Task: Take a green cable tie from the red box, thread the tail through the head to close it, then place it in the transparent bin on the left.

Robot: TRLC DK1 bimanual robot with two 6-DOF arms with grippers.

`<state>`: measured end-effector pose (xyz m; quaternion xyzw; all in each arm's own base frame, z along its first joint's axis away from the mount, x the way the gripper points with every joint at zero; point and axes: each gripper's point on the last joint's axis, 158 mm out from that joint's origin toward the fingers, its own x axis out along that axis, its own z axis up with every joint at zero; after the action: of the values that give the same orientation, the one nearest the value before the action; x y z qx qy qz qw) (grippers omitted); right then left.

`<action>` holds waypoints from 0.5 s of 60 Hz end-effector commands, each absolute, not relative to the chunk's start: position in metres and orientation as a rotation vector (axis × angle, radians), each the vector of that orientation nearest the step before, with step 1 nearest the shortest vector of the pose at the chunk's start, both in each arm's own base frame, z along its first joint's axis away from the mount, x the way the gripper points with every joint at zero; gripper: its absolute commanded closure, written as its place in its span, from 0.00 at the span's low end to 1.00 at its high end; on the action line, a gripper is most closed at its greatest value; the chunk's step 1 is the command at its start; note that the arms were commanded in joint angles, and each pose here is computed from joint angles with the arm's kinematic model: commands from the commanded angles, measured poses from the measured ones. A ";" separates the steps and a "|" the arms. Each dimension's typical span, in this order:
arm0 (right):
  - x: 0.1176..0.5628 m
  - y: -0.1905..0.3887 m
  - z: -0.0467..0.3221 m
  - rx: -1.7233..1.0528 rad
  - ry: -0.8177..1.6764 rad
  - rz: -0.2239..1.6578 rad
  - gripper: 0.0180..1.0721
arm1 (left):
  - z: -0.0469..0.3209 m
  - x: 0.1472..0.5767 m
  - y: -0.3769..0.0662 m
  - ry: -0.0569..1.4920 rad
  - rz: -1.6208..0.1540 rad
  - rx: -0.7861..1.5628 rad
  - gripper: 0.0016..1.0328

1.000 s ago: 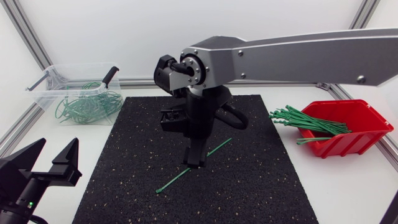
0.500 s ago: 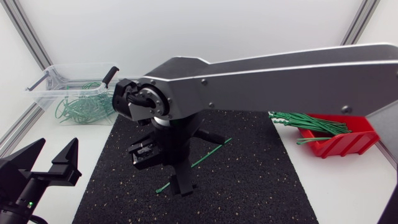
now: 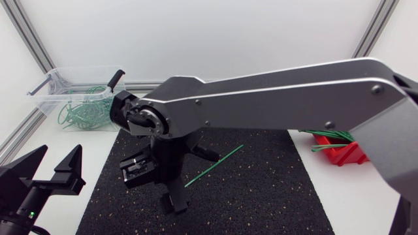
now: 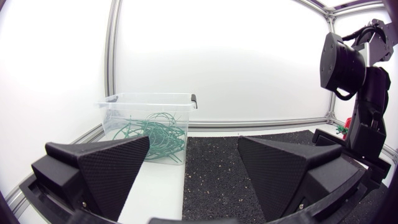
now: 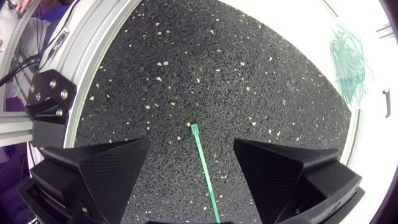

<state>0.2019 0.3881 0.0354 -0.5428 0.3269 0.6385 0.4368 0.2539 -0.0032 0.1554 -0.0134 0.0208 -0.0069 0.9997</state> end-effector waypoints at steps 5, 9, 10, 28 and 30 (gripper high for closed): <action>0.194 0.391 0.007 -1.397 0.822 1.640 0.12 | 0.132 0.255 -0.003 0.096 -0.014 -0.042 0.04; 0.198 0.392 0.001 -1.419 0.802 1.629 0.14 | 0.132 0.255 -0.003 0.096 -0.014 -0.042 0.04; 0.198 0.392 -0.001 -1.423 0.800 1.629 0.14 | 0.132 0.255 -0.003 0.096 -0.014 -0.042 0.04; 0.207 0.389 -0.028 -1.464 0.810 1.643 0.37 | 0.132 0.255 -0.003 0.096 -0.014 -0.042 0.04; 0.208 0.389 -0.030 -1.463 0.811 1.644 0.40 | 0.131 0.255 -0.003 0.097 -0.014 -0.042 0.04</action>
<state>0.2082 0.3995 -0.0096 -0.5661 0.3082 0.6445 0.4112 0.2539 -0.0032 0.1553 -0.0134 0.0210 -0.0069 0.9997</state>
